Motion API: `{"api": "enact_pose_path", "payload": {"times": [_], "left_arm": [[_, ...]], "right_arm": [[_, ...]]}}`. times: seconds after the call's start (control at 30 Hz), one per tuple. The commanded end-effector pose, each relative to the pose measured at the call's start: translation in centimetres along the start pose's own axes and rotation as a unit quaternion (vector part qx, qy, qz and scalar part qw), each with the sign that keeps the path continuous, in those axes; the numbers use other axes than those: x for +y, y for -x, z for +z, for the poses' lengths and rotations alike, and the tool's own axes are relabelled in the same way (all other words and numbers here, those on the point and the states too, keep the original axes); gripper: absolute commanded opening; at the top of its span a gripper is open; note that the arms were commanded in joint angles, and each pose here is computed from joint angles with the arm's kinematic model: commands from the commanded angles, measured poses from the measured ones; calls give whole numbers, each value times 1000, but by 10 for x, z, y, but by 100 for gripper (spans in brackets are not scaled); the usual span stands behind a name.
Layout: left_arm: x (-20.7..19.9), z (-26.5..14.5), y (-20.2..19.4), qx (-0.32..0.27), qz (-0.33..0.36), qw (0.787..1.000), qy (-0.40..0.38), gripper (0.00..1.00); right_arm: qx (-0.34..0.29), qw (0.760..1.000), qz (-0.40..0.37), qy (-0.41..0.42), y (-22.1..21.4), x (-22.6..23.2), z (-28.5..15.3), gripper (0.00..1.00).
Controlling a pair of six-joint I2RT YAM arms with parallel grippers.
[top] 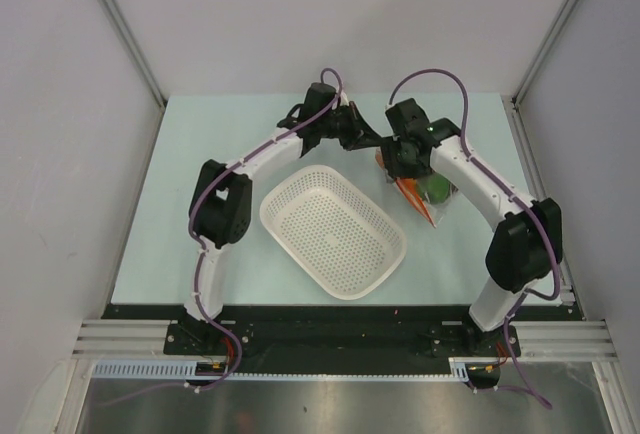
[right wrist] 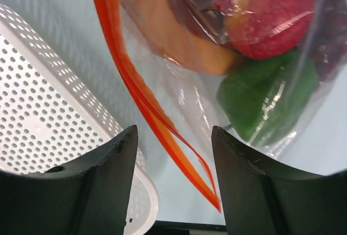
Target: Open the zip-top bag and remove the fake food
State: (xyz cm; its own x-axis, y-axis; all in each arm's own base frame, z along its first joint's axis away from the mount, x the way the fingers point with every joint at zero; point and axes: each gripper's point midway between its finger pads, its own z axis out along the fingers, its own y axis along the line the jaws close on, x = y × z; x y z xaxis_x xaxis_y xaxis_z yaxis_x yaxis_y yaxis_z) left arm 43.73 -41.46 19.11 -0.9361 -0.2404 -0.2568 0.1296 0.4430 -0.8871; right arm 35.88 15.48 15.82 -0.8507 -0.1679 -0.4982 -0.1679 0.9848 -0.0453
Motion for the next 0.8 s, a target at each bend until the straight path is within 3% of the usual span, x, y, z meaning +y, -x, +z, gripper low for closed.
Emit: {"api": "enact_pose_path", "payload": {"times": [0.0, 0.07, 0.2, 0.27, 0.77], "left_arm": [[-38, -23, 7, -10, 31, 999, -36, 0], [-38, -22, 7, -9, 31, 999, -38, 0], [-39, -22, 8, -9, 30, 999, -37, 0], [-42, -23, 9, -10, 32, 999, -40, 0], [-42, -23, 10, -10, 29, 999, -41, 0]], "right_arm": [[-41, 999, -4, -17, 7, -15, -26, 62], [-44, 999, -6, -16, 5, -17, -26, 62], [-30, 999, 0, -17, 0, -22, -17, 44], [-29, 999, -2, -16, -1, -21, -15, 41], [-17, 999, -33, -20, -17, -14, 5, 42]]}}
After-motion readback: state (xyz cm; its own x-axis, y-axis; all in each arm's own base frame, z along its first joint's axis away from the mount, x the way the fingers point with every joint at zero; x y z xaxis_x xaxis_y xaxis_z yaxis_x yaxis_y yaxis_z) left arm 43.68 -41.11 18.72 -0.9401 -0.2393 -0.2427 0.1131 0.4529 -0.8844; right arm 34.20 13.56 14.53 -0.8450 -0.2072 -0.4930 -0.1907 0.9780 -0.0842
